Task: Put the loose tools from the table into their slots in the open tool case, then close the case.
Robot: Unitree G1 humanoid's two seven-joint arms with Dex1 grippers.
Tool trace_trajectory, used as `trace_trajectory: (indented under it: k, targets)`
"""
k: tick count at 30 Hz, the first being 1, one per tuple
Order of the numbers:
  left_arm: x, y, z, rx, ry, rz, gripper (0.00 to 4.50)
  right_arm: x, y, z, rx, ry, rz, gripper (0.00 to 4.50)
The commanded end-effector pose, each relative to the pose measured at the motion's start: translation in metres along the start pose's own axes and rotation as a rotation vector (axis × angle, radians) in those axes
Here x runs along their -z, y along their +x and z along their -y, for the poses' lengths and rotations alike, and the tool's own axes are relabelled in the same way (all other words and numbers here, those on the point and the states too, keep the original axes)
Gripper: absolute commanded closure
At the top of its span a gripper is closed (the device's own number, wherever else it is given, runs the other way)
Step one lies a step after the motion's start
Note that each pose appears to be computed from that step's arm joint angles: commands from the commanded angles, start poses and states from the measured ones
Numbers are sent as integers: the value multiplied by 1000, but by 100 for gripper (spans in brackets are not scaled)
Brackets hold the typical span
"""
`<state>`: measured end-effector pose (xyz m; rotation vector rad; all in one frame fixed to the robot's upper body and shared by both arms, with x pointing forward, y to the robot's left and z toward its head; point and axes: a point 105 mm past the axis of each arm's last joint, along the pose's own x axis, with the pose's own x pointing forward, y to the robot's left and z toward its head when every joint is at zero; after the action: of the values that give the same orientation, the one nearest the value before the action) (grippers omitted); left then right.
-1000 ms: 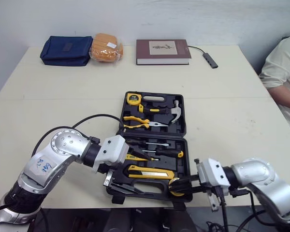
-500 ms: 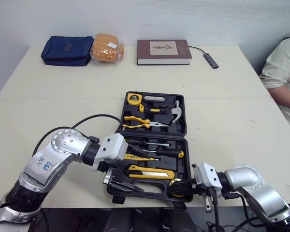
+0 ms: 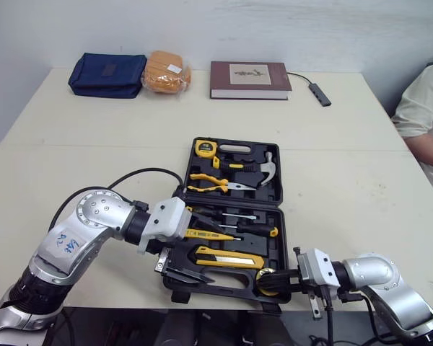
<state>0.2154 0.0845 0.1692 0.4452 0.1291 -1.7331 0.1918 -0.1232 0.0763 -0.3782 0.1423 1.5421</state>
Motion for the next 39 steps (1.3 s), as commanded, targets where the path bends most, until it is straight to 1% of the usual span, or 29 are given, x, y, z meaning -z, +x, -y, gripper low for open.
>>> trace_trajectory:
  k: [1, 6, 9, 11, 12, 15, 18, 21, 22, 23, 24, 25, 26, 27, 33, 39]
  targets:
    - [-5, 1, -3, -9, 29, 11, 0, 32, -4, -6, 14, 123, -110, 445]
    - [-5, -2, -9, -32, 20, 19, 0, 11, -11, 1, 29, 139, -77, 445]
    - [-2, -11, -14, -88, -1, 9, 0, -18, -21, 9, 57, 141, -34, 445]
    - [4, -26, -23, -187, -56, 0, 0, -35, -37, 26, 147, 84, -35, 445]
    - [7, -31, -26, -220, -74, -2, 0, -39, -43, 32, 181, 64, -40, 445]
    - [20, -62, -39, -381, -102, -27, 0, -40, -67, 59, 326, 56, -94, 445]
    - [39, -96, -49, -526, -129, -88, 86, -27, -90, 86, 465, 54, -206, 450]
    - [65, -117, -51, -592, -140, -202, 209, -12, -102, 110, 578, 66, -293, 450]
    - [71, -121, -52, -603, -142, -229, 250, -9, -103, 116, 598, 72, -307, 450]
    - [78, -125, -54, -622, -150, -248, 268, -6, -100, 120, 603, 70, -321, 450]
    - [82, -126, -56, -635, -155, -257, 326, -4, -97, 122, 601, 70, -331, 450]
    - [86, -125, -58, -644, -160, -258, 371, -4, -92, 123, 590, 67, -331, 450]
    - [89, -123, -61, -653, -166, -258, 402, -3, -88, 125, 583, 67, -330, 450]
    - [90, -120, -64, -659, -168, -255, 446, -3, -85, 126, 578, 68, -328, 450]
    - [99, -91, -88, -670, -177, -205, 446, -4, -65, 136, 525, 24, -336, 450]
    - [104, -70, -98, -645, -183, -183, 446, -11, -45, 144, 480, -20, -313, 450]
